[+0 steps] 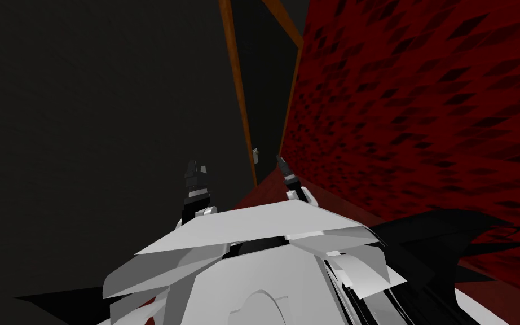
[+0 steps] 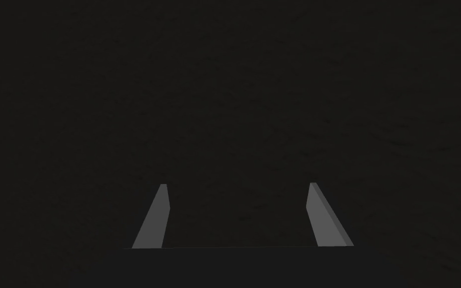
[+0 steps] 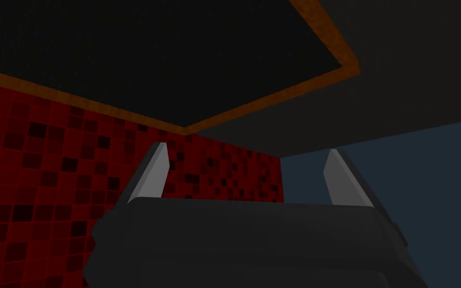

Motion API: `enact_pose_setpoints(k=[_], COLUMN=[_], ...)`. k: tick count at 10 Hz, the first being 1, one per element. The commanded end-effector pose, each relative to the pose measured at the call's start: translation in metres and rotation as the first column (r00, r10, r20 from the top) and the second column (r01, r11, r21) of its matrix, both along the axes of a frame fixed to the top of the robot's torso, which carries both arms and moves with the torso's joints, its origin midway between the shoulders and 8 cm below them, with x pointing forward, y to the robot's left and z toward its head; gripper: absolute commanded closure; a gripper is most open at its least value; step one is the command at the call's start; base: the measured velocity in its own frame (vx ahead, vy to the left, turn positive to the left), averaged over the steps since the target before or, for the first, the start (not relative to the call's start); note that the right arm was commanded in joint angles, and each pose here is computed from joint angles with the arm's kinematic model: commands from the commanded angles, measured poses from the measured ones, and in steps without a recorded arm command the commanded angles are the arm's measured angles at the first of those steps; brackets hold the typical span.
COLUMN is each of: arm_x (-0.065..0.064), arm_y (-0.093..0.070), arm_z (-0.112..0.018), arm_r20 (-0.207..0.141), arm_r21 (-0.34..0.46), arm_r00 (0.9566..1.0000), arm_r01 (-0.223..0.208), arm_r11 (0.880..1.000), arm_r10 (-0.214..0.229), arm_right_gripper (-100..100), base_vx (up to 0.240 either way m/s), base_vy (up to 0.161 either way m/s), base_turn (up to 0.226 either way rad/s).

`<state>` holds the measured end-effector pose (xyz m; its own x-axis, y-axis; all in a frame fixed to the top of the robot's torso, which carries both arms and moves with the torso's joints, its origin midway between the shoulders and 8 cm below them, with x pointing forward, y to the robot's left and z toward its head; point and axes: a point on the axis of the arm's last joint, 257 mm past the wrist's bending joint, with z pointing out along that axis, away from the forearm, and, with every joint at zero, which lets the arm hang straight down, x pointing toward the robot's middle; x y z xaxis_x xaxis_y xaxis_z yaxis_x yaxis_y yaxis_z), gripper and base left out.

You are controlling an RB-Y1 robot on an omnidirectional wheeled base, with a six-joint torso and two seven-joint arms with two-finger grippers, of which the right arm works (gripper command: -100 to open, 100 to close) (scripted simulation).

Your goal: Pull the door open

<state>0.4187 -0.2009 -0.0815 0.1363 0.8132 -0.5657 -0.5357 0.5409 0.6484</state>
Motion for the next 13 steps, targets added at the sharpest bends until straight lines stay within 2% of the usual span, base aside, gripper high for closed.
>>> enact_pose_setpoints(k=[1, 3, 5, 6, 9, 12, 13], arm_x=[0.008, 0.016, 0.023, 0.023, 0.032, 0.039, 0.039], arm_y=[0.005, 0.009, 0.012, 0.012, 0.013, 0.012, 0.012], arm_z=[-0.018, -0.040, -0.060, -0.062, -0.095, -0.124, -0.126], arm_r20=[-0.021, -0.045, -0.060, -0.065, -0.089, -0.104, -0.107], arm_r21=[-0.076, -0.169, -0.261, -0.262, -0.395, -0.515, -0.516], arm_r00=[0.9997, 0.9988, 0.9977, 0.9973, 0.9947, 0.9924, 0.9921], arm_r01=[0.008, 0.014, 0.015, 0.015, 0.011, 0.003, 0.002], arm_r11=[0.997, 0.986, 0.965, 0.965, 0.919, 0.857, 0.857], arm_r10=[-0.010, -0.021, -0.032, -0.033, -0.051, -0.066, -0.067], arm_right_gripper=[-100, -100, -100, -100, -100, -100, -100], base_vx=[0.098, 0.105, 0.096, 0.058, 0.067, 0.100, 0.063], base_vy=[-0.036, -0.032, -0.031, -0.023, -0.022, -0.034, -0.028], base_turn=[0.091, 0.110, 0.119, 0.027, 0.100, 0.095, 0.037])
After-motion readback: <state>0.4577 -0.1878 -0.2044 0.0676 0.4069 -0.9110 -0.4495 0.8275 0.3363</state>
